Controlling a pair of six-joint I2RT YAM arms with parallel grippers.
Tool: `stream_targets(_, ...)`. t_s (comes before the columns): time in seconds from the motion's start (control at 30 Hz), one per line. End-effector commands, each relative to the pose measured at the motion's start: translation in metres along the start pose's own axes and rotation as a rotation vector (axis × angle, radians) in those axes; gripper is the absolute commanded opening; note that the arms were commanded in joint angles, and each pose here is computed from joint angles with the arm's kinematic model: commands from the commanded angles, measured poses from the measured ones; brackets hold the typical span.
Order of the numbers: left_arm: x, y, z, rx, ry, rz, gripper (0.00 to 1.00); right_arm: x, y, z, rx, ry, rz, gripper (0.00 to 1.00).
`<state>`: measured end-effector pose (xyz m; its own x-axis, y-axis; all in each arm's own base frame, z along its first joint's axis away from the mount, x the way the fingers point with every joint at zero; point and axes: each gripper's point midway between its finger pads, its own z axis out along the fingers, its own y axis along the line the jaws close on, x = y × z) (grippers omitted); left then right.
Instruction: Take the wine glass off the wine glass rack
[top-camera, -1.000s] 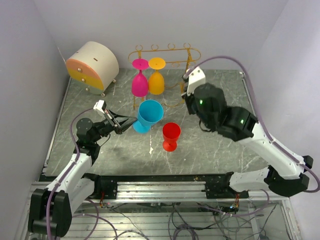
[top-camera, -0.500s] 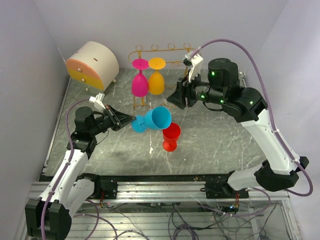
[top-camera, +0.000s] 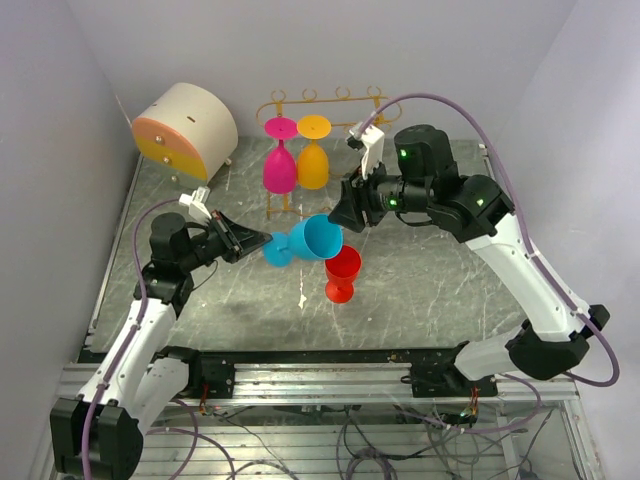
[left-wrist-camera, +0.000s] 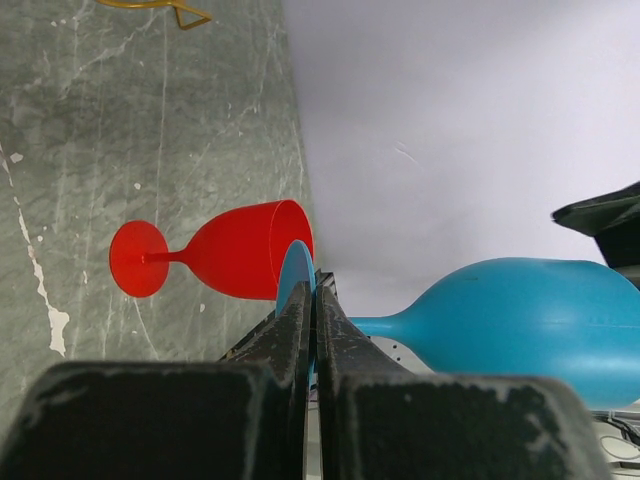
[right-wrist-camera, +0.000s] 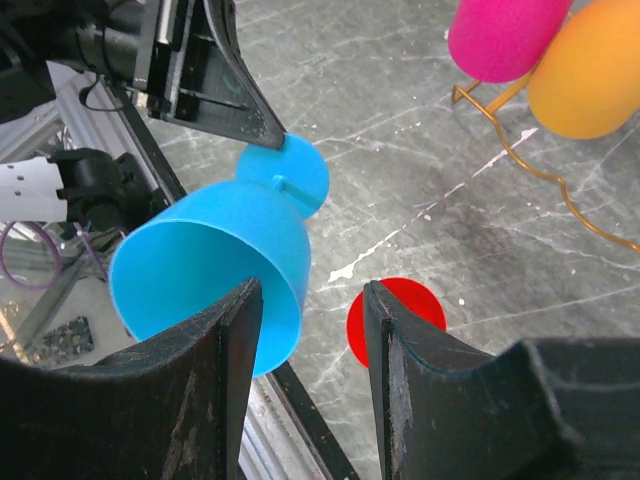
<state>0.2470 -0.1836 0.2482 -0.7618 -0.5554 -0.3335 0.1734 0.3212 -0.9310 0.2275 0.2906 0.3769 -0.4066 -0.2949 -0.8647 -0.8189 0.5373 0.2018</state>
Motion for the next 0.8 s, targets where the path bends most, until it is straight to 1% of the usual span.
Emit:
stream_targets(0.0, -0.005, -0.022, -0.004, 0.066, -0.021, 0.041, 0.07, 0.013, -0.002, 0.003, -0.003, 0.04, -0.013, 0.45)
stream_targets(0.17, -0.004, -0.025, -0.005, 0.078, -0.023, 0.035, 0.07, 0.019, 0.002, 0.011, -0.024, 0.057, -0.016, 0.44)
stream_targets(0.27, -0.005, -0.027, -0.006, 0.078, -0.025, 0.037, 0.07, 0.024, 0.007, 0.019, -0.049, 0.079, -0.016, 0.38)
stream_targets(0.4, -0.005, -0.026, -0.006, 0.068, -0.024, 0.045, 0.07, 0.029, 0.013, 0.032, -0.079, 0.103, -0.004, 0.21)
stream_targets(0.5, -0.005, -0.02, -0.006, 0.036, -0.025, 0.056, 0.07, 0.032, 0.012, 0.04, -0.055, 0.117, 0.0, 0.05)
stream_targets(0.53, -0.006, -0.017, -0.006, 0.012, -0.03, 0.068, 0.1, 0.031, 0.011, 0.042, -0.04, 0.112, 0.003, 0.01)
stream_targets(0.57, -0.007, -0.01, -0.007, -0.032, -0.035, 0.077, 0.15, 0.029, 0.009, 0.042, -0.027, 0.103, 0.005, 0.0)
stream_targets(0.6, -0.01, -0.001, -0.009, -0.094, -0.049, 0.089, 0.24, 0.027, 0.007, 0.043, -0.013, 0.097, 0.008, 0.0)
stream_targets(0.63, -0.01, 0.016, -0.014, -0.197, -0.053, 0.086, 0.3, 0.024, 0.005, 0.043, 0.0, 0.092, 0.011, 0.0)
stream_targets(0.7, -0.024, 0.032, -0.029, -0.375, -0.117, 0.143, 0.37, 0.022, 0.001, 0.046, 0.027, 0.095, 0.015, 0.0)
stream_targets(0.77, -0.039, 0.046, -0.05, -0.537, -0.194, 0.189, 0.39, 0.022, -0.002, 0.051, 0.043, 0.108, 0.016, 0.0)
